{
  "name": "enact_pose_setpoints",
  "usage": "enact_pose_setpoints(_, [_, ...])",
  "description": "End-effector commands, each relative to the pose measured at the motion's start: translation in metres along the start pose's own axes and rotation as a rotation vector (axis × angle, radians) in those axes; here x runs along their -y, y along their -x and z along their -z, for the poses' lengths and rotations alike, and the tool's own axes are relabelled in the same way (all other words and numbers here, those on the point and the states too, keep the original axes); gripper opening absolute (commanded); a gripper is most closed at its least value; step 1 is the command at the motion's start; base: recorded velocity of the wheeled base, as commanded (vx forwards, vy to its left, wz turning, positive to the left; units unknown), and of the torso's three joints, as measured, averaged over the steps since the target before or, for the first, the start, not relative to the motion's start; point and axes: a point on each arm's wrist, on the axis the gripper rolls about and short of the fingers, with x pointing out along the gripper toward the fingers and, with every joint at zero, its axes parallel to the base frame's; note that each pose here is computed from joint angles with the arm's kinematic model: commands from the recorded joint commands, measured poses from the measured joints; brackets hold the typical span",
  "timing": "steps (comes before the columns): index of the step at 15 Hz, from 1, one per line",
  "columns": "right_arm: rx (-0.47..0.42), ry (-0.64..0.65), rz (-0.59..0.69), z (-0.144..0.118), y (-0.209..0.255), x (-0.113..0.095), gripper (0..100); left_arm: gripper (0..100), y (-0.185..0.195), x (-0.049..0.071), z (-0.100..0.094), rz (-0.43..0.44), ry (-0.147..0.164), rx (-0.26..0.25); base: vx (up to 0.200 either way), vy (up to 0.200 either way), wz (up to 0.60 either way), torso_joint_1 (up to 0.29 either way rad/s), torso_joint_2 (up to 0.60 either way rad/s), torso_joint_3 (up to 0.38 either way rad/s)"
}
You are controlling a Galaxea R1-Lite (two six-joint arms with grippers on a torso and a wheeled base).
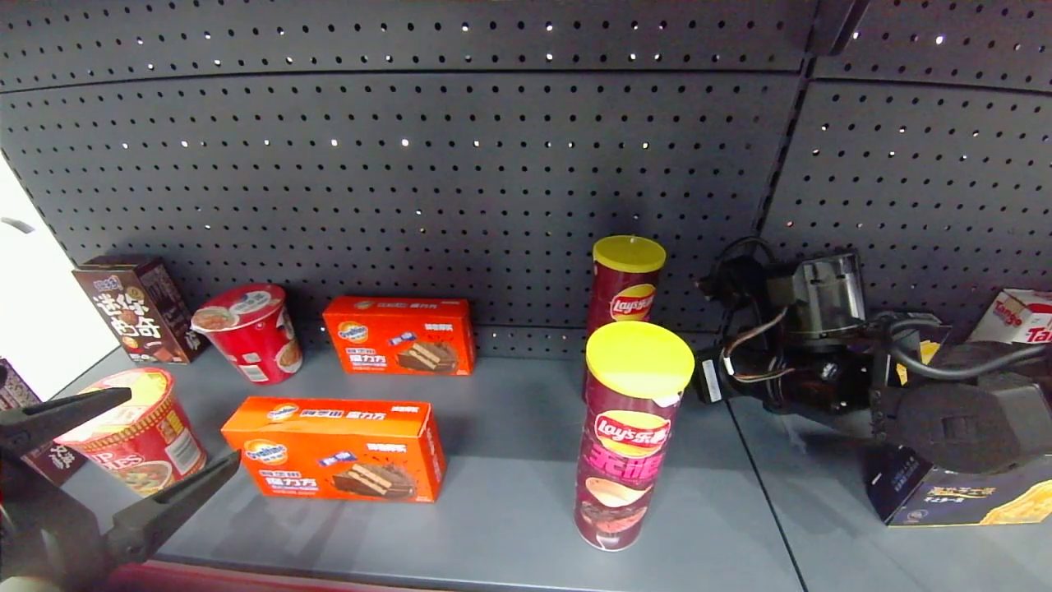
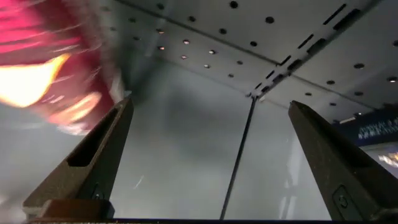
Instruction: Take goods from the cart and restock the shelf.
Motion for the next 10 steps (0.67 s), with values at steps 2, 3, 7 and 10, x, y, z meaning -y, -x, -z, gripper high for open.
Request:
enact_pose_setpoints(2, [-0.017, 0.001, 0.008, 0.002, -0.019, -0.003, 100, 100, 0.0, 0.001, 0.003, 0.002, 0.001, -0.009, 0.0, 0.0, 0.0, 0.0, 0.0, 0.0])
enact_pose_setpoints(3, [-0.016, 0.0, 0.008, 0.0, -0.022, -0.004, 100, 100, 0.0, 0.001, 0.004, 0.003, 0.002, -0.012, 0.0, 0.0, 0.0, 0.0, 0.0, 0.0])
enact_pose_setpoints(7, [-0.011, -0.001, -0.002, -0.002, -0.033, -0.008, 100, 100, 0.0, 0.001, 0.004, 0.004, 0.003, -0.016, 0.0, 0.0, 0.0, 0.0, 0.0, 0.0])
enact_pose_setpoints(10, [0.001, 0.0, -0.014, -0.005, -0.033, -0.012, 100, 100, 0.0, 0.002, 0.007, 0.006, 0.004, -0.025, 0.0, 0.0, 0.0, 0.0, 0.0, 0.0])
